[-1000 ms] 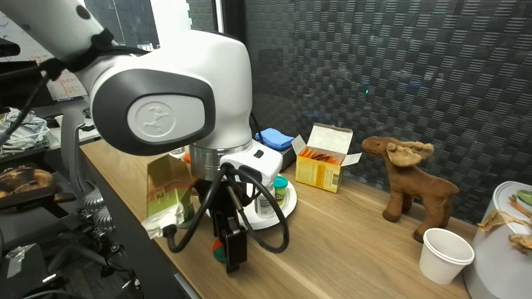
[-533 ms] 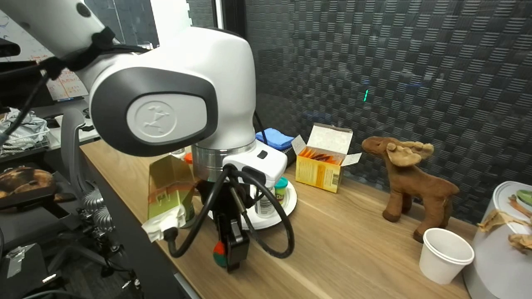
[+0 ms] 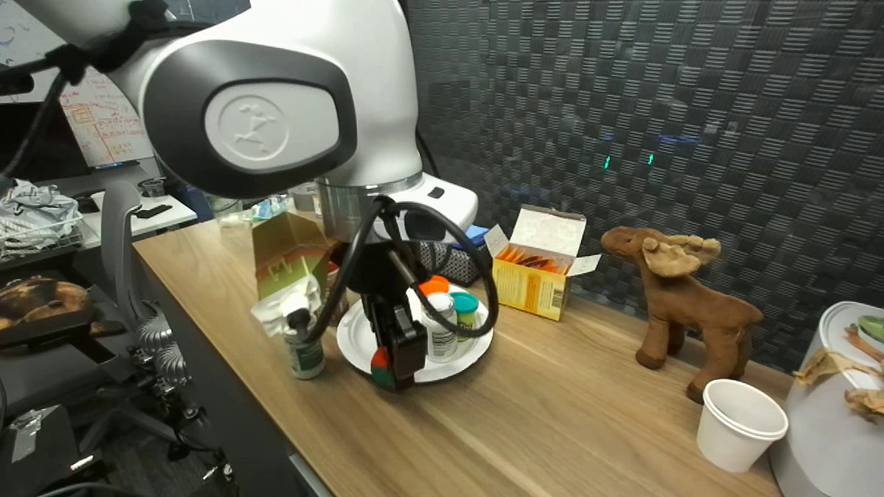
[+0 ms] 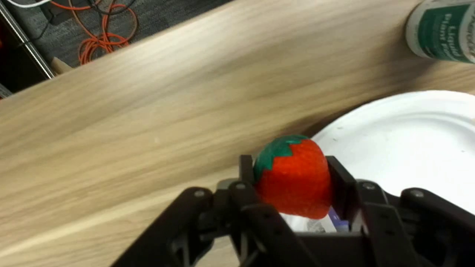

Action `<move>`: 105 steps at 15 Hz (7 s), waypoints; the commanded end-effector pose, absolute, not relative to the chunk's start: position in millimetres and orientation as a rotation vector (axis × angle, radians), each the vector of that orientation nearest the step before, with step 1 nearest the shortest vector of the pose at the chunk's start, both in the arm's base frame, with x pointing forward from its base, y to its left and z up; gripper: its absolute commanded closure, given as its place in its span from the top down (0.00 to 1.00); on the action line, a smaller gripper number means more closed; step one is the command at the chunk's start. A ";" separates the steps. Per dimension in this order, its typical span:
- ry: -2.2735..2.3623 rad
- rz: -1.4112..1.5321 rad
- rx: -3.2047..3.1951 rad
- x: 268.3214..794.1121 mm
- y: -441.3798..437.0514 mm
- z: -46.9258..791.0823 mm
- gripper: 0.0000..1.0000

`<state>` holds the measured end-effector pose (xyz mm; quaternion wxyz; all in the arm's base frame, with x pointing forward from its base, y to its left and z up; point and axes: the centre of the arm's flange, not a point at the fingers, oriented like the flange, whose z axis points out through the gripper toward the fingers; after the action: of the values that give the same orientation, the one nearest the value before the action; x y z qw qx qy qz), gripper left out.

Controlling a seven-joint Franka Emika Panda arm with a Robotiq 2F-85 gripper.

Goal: Put the bottles on the white tray

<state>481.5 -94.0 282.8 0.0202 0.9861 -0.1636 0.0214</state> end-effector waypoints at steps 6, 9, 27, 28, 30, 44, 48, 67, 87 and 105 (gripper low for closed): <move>-0.425 0.072 3.160 520.6 -47.5 296.2 0.24; -0.430 0.007 3.180 518.4 -48.0 289.4 0.24; -0.426 -0.009 3.133 532.1 -57.3 265.9 0.24; -0.420 -0.012 3.126 531.2 -58.6 263.8 0.24; -0.403 -0.016 3.108 530.7 -61.2 260.1 0.24; -0.409 -0.036 3.087 519.7 -74.4 289.5 1.00; -0.451 -0.164 3.095 494.4 -68.2 339.7 1.00; -0.246 -0.143 3.158 464.1 20.5 332.7 1.00; -0.281 -0.029 3.107 455.9 22.5 315.1 0.15; -0.224 0.120 3.052 564.5 15.3 377.7 0.15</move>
<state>528.3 18.7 379.1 0.0254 0.9966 -0.0660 0.0417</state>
